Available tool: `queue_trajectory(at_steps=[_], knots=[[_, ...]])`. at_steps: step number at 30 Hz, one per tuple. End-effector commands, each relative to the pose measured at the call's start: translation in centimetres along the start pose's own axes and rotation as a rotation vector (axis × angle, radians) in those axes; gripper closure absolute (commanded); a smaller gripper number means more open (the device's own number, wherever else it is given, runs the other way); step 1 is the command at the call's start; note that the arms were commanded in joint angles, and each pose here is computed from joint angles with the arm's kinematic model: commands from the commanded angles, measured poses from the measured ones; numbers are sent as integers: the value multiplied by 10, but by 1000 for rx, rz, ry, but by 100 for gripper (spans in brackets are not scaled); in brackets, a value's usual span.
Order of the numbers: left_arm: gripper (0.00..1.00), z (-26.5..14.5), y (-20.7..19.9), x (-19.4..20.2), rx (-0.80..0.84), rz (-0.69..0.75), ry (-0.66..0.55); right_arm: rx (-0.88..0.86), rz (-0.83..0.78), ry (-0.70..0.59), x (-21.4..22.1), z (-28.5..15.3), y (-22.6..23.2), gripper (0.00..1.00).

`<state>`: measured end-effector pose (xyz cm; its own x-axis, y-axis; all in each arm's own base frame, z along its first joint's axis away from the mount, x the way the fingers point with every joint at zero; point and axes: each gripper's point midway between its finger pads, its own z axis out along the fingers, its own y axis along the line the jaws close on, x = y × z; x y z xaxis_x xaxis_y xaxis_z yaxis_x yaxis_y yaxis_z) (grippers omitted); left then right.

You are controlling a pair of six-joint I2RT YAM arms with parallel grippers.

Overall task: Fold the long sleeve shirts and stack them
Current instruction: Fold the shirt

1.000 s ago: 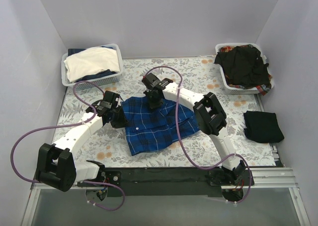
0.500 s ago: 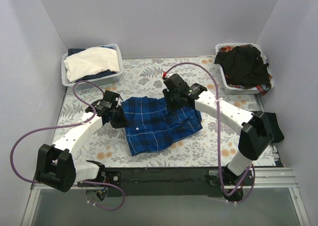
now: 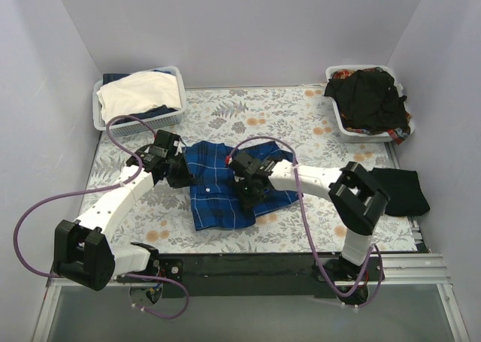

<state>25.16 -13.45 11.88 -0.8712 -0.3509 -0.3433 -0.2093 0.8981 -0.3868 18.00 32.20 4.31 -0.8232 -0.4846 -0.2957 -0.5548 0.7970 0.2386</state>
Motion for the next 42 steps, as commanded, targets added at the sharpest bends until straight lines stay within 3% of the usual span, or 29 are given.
queue_trajectory(at_steps=[1, 4, 8, 14, 19, 23, 28, 38, 42], knots=[[100, -13, -12, -18, 16, -6, -44, -157, -85, 58, 13, 18, 46, 69], [100, -17, -14, -24, 6, 1, -54, -144, -74, 29, 4, 14, 48, 69], [100, -20, -14, -29, -12, 12, -62, -22, -12, -101, -26, -23, 22, 68], [99, -23, -10, -31, -40, 19, -66, 205, 159, -263, -47, -80, -68, 57], [98, -25, -8, -33, -59, 15, -66, 319, 259, -243, -36, -93, -139, 50], [97, -26, -10, -35, -60, 7, -70, 350, 253, -203, -31, -84, -161, 48], [97, -27, -6, -39, -91, -15, -87, 293, 250, -149, -21, -57, -159, 50], [100, -33, -9, -54, -132, -93, -123, 179, 289, -26, 31, -18, -139, 74], [100, -34, -13, -62, -140, -125, -142, 146, 247, -18, 35, -16, -115, 77]])
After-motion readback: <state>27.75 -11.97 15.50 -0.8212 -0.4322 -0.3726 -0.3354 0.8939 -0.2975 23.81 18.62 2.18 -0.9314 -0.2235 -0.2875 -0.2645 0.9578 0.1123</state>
